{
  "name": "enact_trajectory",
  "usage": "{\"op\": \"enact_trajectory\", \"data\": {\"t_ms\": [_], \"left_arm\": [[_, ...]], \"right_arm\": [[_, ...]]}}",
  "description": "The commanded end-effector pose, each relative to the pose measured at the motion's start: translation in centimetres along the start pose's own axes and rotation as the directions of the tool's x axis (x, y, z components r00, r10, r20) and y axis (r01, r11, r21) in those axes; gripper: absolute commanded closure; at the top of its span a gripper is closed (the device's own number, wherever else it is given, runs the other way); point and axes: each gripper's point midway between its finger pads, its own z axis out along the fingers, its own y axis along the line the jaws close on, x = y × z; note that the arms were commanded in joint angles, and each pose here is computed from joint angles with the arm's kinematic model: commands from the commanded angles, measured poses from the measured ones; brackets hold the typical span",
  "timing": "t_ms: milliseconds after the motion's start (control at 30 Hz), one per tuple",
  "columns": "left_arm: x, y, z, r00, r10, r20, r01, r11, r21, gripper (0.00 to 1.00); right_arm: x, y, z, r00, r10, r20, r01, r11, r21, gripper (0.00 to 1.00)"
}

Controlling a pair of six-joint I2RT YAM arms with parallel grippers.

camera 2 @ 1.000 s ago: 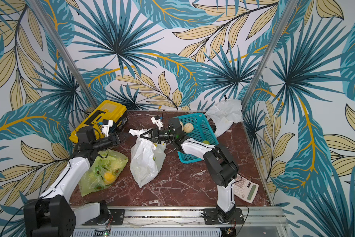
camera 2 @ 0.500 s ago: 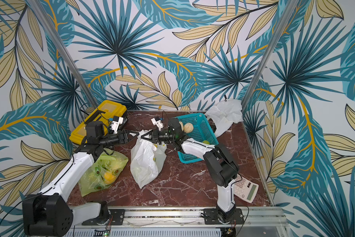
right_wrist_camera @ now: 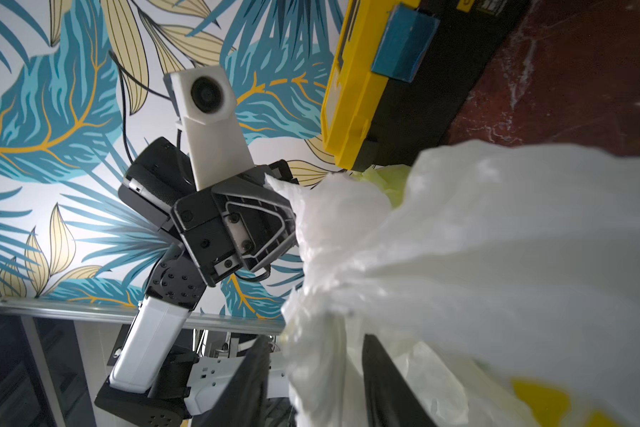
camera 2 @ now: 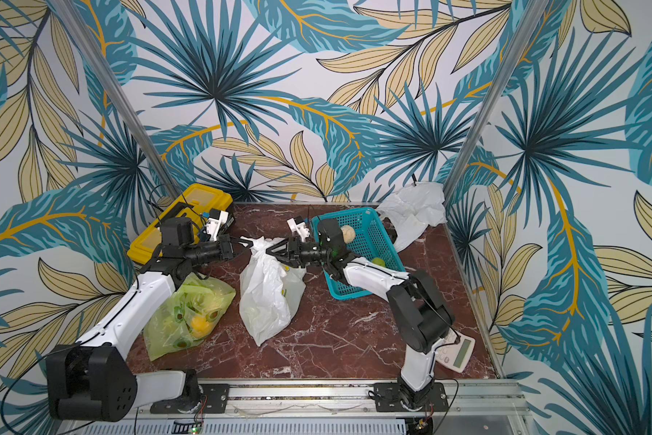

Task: Place the pears into plastic bags & tie knots
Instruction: Tie the plastic bag at the center of the board.

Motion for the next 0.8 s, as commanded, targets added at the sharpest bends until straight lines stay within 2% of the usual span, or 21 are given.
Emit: {"op": "enact_trajectory", "data": {"t_ms": [0,100,167,267,400,533,767], "left_arm": [[0.0,-0.5,-0.2,0.999,0.035,-0.007,-0.035,0.999,0.03,1.0],[0.1,-0.7,-0.2,0.999,0.035,-0.008,-0.034,0.999,0.037,1.0],[0.1,-0.8,-0.3,0.999,0.031,-0.007,-0.031,0.999,0.036,1.0],[0.2,-0.9,-0.5,1.0,0.031,-0.002,-0.031,0.999,0.033,1.0],[0.2,-1.0,-0.5,1.0,0.028,-0.002,-0.028,0.999,0.035,1.0],[0.4,-1.2,-0.3,1.0,0.03,-0.007,-0.029,0.999,0.036,1.0],[0.7,-1.3,-0.3,0.999,0.032,-0.009,-0.032,0.999,0.039,1.0]], "right_arm": [[2.2,-0.4,-3.3,0.999,-0.051,-0.013,0.052,0.991,0.127,0.5],[5.0,-3.0,-5.4,0.996,-0.054,-0.076,0.074,0.953,0.293,0.53],[6.1,-4.2,-6.2,0.993,-0.054,-0.105,0.088,0.932,0.351,0.57],[7.3,-4.8,-6.2,0.985,-0.056,-0.163,0.119,0.906,0.406,0.57],[7.0,-4.5,-5.1,0.978,-0.08,-0.194,0.155,0.899,0.409,0.56],[6.7,-3.2,-3.3,0.97,-0.107,-0.221,0.186,0.907,0.377,0.51],[5.8,-2.2,-0.9,0.97,-0.129,-0.205,0.193,0.922,0.335,0.48]]}}
